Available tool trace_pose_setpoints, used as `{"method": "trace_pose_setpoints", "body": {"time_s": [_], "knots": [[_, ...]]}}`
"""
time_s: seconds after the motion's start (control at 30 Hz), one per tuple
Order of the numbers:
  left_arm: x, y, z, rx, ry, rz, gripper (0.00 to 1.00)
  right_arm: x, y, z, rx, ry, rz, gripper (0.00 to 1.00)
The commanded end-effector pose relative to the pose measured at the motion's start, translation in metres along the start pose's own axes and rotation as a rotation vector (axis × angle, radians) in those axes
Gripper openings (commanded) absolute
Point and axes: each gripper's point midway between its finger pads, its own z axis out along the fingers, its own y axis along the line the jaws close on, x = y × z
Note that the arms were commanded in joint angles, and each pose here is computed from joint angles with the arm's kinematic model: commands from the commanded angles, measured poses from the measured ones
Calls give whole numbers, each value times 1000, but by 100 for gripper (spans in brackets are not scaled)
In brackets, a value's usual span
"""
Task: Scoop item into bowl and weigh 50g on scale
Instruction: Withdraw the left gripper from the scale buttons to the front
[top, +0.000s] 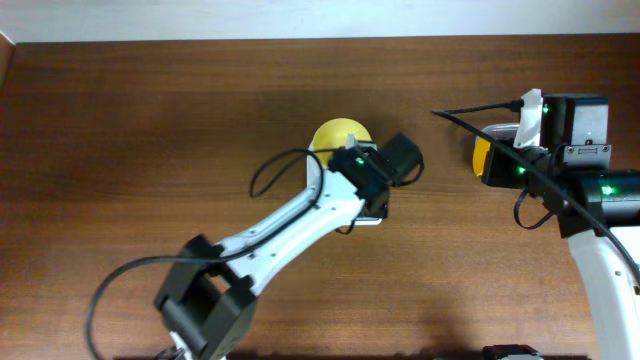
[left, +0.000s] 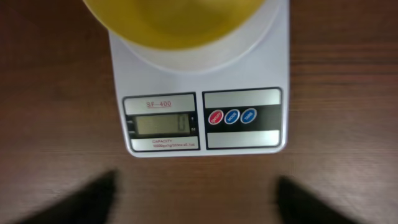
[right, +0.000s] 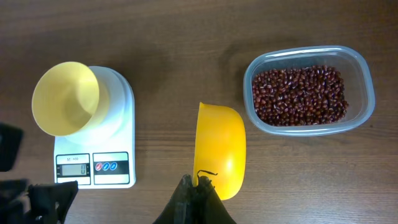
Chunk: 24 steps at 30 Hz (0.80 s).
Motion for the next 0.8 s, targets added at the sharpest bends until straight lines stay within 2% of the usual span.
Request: {"method": "trace_pose_setpoints", "body": {"time_s": [0.0,0.07,0.13,0.17,0.23,0.27,0.33,0.77], "knots": [[-29,32,-46,66,-80,104,99,-8,-2,-9,11,-36,-13,4],[-35,44,-56,129,-77,206,99,-12,-2,-9,9,-51,-14,4],[-29,40,-62,297,-42,411,99,-16,-1,-10,6,-69,-16,4],[-24,42,-62,330,-23,499,99,-16,-1,-10,6,-69,-16,4],[-29,64,-56,237,-31,582,99,-13,-1,-9,8,-55,-12,4],[-38,84,-53,106,-50,586,99,-12,-2,-9,8,-50,-2,4],[-46,102,-52,-14,-64,583,99,-11,-2,-9,9,-49,-2,4],[-45,103,-52,-16,-60,584,99,-4,-4,8,15,17,6,4]]}}
